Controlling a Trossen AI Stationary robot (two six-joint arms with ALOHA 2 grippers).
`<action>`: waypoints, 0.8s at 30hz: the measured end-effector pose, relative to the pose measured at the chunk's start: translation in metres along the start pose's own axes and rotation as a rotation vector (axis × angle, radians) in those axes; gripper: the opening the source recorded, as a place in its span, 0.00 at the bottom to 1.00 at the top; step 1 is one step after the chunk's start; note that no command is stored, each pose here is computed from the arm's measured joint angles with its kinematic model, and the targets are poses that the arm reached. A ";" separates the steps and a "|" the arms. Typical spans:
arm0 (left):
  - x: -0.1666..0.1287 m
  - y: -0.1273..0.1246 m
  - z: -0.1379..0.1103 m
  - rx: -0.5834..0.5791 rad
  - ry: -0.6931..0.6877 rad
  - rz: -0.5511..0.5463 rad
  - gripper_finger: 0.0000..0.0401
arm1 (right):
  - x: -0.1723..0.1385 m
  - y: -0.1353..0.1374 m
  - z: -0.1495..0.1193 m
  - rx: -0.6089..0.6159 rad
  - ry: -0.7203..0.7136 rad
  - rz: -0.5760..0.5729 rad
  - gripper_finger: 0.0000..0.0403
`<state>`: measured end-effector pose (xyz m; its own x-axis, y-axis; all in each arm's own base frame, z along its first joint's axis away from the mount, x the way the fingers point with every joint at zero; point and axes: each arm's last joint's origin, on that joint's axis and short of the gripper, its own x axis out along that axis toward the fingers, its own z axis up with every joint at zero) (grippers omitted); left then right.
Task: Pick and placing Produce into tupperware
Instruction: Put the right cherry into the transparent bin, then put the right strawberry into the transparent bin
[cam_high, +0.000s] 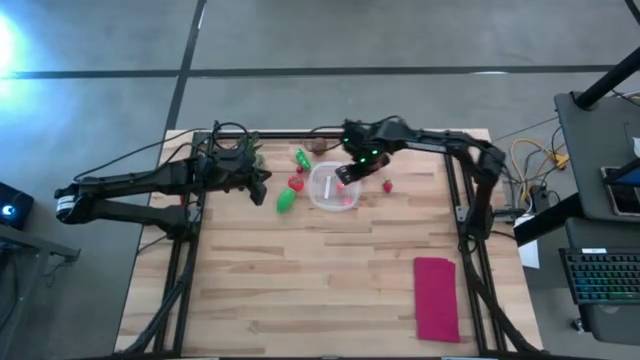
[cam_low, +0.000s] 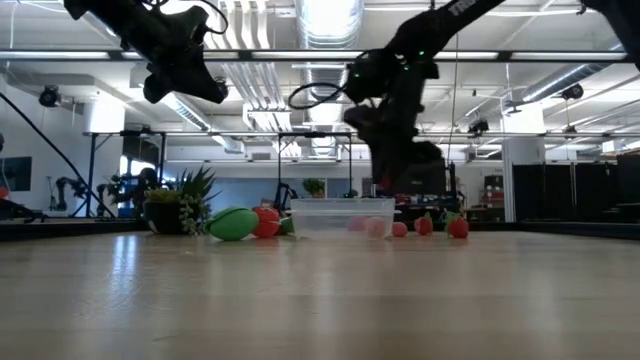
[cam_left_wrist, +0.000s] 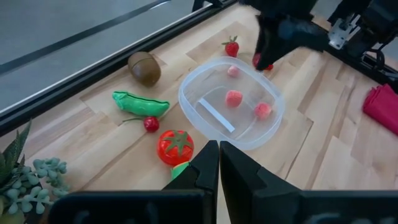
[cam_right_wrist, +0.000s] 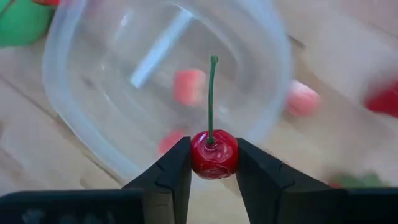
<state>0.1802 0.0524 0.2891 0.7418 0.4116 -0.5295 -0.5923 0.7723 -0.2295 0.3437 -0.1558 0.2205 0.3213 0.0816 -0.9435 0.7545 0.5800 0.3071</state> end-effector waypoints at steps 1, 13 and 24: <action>0.000 0.000 0.000 0.000 0.001 0.000 0.00 | 0.004 0.006 0.003 -0.018 0.004 0.003 0.28; 0.000 0.001 -0.001 0.001 0.004 0.016 0.00 | 0.041 0.031 0.004 -0.128 0.147 -0.173 0.42; 0.000 0.001 -0.001 0.002 0.000 0.026 0.00 | -0.029 0.001 -0.015 -0.060 0.041 -0.370 0.64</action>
<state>0.1794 0.0529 0.2883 0.7264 0.4314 -0.5350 -0.6106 0.7624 -0.2142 0.3272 -0.1455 0.2463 0.0086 -0.1105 -0.9938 0.7800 0.6226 -0.0625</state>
